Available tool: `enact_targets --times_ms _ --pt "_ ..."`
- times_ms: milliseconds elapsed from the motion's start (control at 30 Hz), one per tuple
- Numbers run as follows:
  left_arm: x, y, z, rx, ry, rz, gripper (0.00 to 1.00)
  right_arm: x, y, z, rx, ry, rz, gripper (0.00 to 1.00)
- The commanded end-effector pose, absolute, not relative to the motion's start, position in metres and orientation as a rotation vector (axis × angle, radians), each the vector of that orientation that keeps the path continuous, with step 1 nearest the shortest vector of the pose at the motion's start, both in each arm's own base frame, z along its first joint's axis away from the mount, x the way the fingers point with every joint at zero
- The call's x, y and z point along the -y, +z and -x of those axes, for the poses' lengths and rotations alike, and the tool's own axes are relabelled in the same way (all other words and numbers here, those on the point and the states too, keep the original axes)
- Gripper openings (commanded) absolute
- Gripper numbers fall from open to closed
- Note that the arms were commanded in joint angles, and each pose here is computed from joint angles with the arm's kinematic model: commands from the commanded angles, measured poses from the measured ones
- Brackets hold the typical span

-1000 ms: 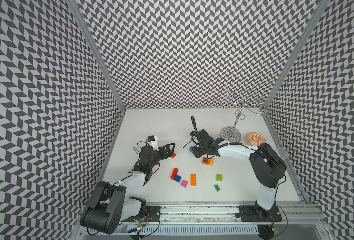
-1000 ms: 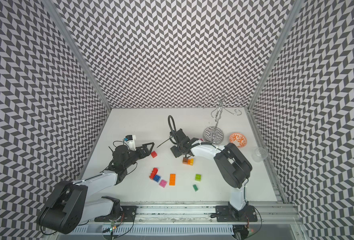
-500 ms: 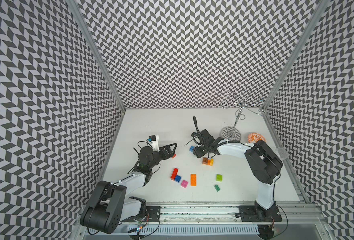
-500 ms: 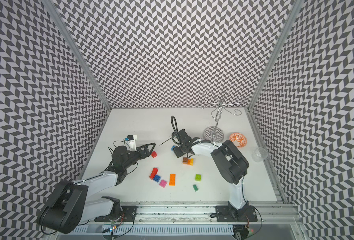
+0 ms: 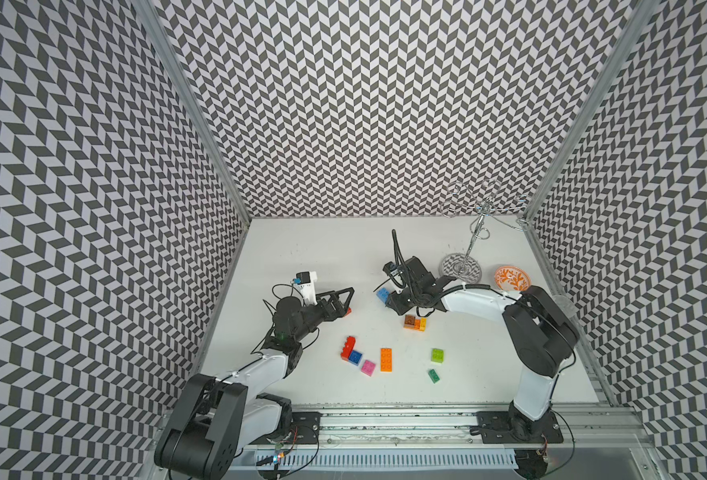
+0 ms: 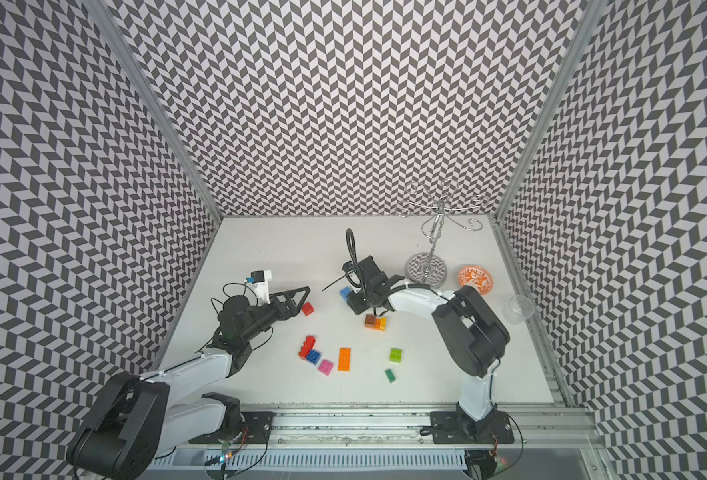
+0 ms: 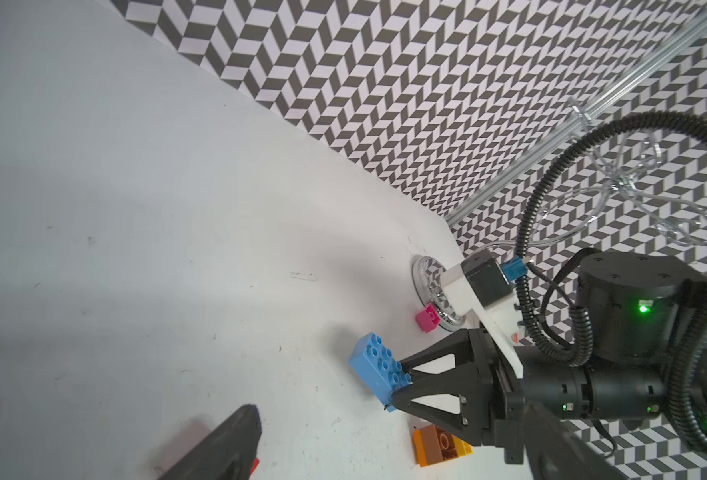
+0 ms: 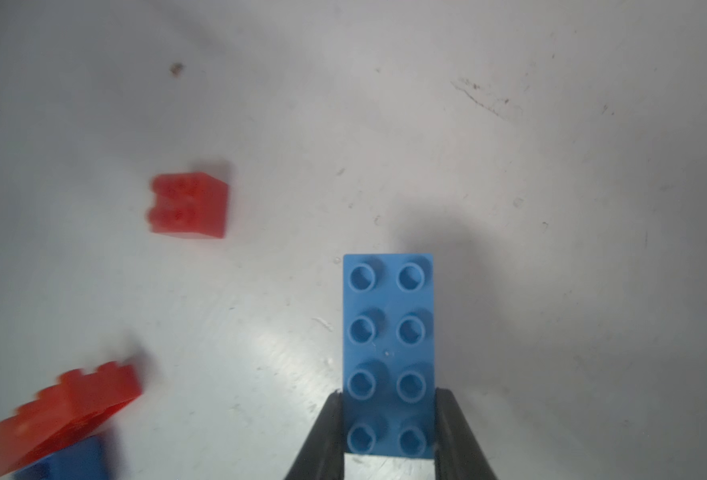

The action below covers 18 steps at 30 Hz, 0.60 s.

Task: Assemble the letter p with lego
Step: Adjust the lego brick at the center of the board.

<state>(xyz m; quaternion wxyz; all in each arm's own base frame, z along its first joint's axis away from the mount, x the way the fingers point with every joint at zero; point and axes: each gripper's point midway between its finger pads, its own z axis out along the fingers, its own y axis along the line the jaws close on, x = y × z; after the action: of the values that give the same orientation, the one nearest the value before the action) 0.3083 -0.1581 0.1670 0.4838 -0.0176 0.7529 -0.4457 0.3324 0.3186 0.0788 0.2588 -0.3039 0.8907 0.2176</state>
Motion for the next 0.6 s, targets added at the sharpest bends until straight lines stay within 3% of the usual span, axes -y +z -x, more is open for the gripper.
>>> enact_targets --times_ms 0,233,467,567 --pt "0.165 0.196 -0.294 -1.722 -1.156 -0.058 1.00 -0.344 0.150 -0.314 -2.248 0.911 0.813 0.20" --pt "0.185 0.233 -0.265 -1.610 -1.444 -0.139 1.00 -0.339 0.216 -0.255 -2.085 1.586 0.833 0.20" --pt "0.200 0.267 -0.231 -1.456 -1.746 -0.221 0.99 -0.329 0.237 -0.218 -2.007 1.848 0.892 0.20" --pt "0.204 0.272 -0.223 -1.411 -1.875 -0.248 0.89 -0.326 0.244 -0.212 -1.978 1.885 0.907 0.20"
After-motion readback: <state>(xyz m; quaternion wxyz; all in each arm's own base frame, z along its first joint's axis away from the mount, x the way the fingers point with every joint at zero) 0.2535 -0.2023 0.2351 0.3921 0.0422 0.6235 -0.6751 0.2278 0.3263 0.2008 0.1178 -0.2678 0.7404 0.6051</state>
